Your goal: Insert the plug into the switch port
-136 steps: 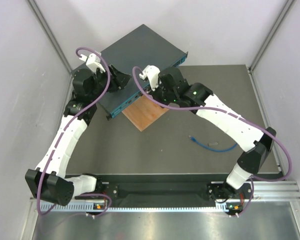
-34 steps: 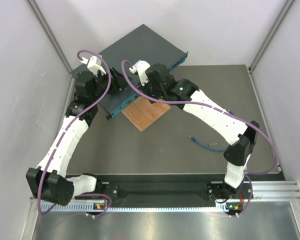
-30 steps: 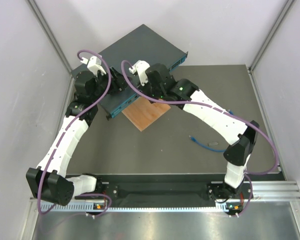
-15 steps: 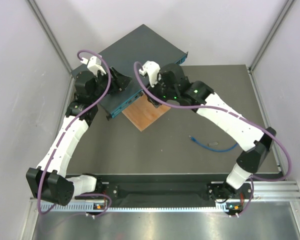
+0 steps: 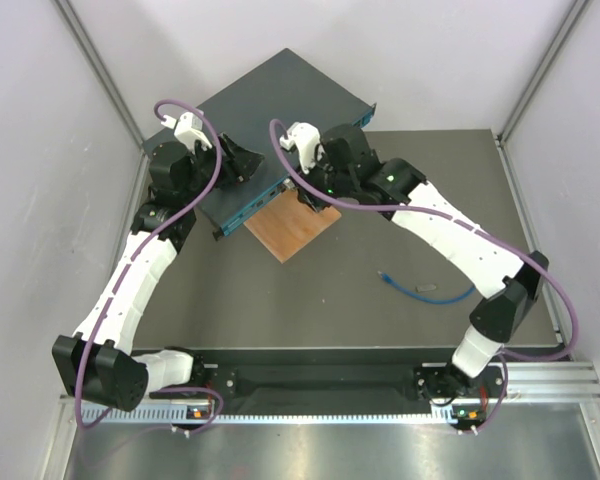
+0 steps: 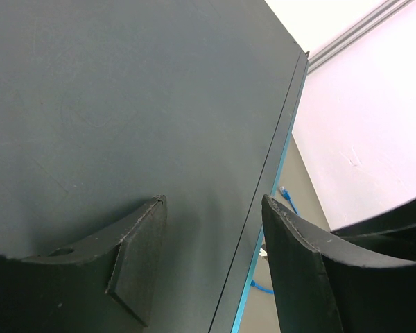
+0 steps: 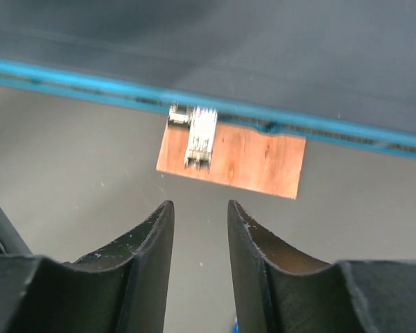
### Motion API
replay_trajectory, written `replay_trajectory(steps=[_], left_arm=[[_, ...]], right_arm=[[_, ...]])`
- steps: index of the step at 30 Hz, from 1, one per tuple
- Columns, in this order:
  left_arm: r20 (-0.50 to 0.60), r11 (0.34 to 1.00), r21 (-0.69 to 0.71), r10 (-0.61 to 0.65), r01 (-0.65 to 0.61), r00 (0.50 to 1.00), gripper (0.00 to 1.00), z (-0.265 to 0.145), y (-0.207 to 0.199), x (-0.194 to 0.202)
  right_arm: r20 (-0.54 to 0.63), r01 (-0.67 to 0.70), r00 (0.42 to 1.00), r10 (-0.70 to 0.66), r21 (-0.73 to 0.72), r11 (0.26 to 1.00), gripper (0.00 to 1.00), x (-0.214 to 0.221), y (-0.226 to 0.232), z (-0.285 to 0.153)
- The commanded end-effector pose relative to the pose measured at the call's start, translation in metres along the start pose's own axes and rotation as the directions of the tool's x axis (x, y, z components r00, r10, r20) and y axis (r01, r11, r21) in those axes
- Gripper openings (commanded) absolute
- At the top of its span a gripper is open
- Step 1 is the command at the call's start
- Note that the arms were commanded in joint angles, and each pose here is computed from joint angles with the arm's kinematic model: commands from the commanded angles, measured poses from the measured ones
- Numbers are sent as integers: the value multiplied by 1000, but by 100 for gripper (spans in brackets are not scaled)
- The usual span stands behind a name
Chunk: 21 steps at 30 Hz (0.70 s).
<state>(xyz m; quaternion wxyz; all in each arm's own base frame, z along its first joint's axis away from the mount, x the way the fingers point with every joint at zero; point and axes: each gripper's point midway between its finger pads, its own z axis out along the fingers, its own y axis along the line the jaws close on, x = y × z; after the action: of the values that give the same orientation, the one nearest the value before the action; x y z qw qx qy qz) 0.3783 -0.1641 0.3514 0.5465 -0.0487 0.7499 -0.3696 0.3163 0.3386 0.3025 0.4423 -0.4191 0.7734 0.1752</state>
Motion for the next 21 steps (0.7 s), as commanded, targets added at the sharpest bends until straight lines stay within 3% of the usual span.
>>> replay_trajectory(steps=[1,11,21], left_arm=[[-4,1000,17,3,-3,1000,62,3,-2,1],[-8,1000,13,6,-6,1000,62,2,0,4],[-10,1000,8,-2,2,1000,62,3,2,5]], right_arm=[[78,-41,996,39,23,999,35,-28,-8,5],[156,-51,987,36,90,995,23,-56,-23,18],[219,-112,971,99,47,993,21,-73,-18,32]])
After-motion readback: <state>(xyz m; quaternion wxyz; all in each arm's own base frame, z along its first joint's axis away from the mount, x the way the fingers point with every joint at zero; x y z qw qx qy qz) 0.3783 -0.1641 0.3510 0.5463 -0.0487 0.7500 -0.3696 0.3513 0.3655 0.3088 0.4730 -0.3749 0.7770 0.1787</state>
